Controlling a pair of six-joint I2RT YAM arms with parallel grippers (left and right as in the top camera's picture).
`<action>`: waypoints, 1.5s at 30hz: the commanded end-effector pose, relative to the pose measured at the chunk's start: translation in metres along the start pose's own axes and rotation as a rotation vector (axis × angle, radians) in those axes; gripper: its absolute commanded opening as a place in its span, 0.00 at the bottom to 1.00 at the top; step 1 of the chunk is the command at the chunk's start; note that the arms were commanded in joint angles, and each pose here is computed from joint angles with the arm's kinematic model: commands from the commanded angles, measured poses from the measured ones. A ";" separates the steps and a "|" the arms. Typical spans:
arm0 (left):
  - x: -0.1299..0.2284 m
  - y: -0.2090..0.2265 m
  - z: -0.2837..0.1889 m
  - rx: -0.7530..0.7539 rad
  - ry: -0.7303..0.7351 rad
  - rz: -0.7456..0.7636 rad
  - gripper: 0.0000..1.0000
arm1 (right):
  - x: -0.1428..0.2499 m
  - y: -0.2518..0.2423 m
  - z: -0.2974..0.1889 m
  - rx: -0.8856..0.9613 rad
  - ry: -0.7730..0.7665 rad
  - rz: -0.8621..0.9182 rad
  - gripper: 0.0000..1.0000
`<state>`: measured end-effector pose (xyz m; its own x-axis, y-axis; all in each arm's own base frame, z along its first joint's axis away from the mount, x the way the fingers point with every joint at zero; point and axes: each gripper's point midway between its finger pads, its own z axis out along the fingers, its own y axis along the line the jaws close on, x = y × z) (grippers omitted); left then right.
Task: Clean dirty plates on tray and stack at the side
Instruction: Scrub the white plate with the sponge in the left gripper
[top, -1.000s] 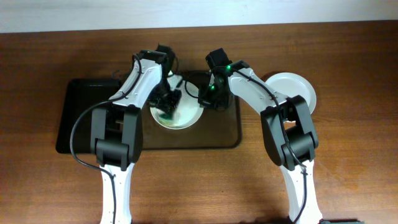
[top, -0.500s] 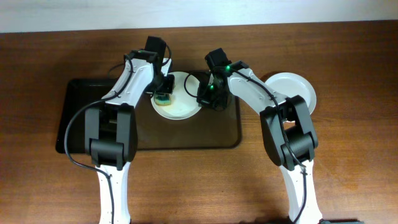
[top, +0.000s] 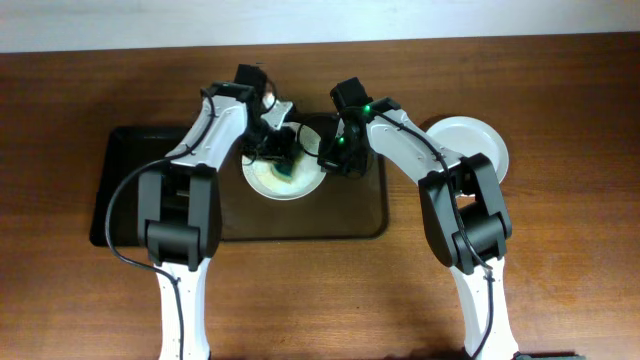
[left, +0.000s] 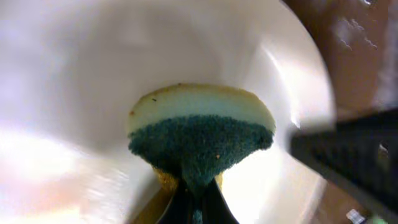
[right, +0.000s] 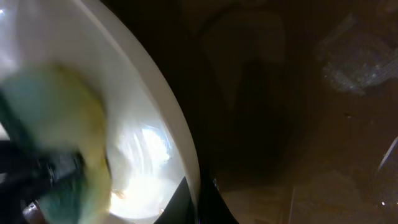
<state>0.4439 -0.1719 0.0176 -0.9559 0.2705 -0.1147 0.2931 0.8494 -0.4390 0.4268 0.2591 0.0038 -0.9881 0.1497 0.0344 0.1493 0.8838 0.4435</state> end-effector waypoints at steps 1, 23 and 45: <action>0.025 0.003 -0.005 0.174 0.073 -0.069 0.01 | 0.013 -0.021 0.023 0.080 0.037 -0.004 0.04; -0.013 0.000 0.016 0.006 -0.045 -0.074 0.00 | 0.012 -0.020 0.023 0.078 0.035 -0.021 0.04; -0.037 0.087 -0.010 -0.342 -0.173 -0.101 0.01 | 0.012 -0.020 0.023 0.077 0.035 -0.021 0.04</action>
<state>0.4968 -0.0969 0.0115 -0.9711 0.0892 -0.2212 0.1399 0.9641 -0.2255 0.4270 0.2650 0.0046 -0.9900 0.1392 0.0231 0.1346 0.8819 0.4519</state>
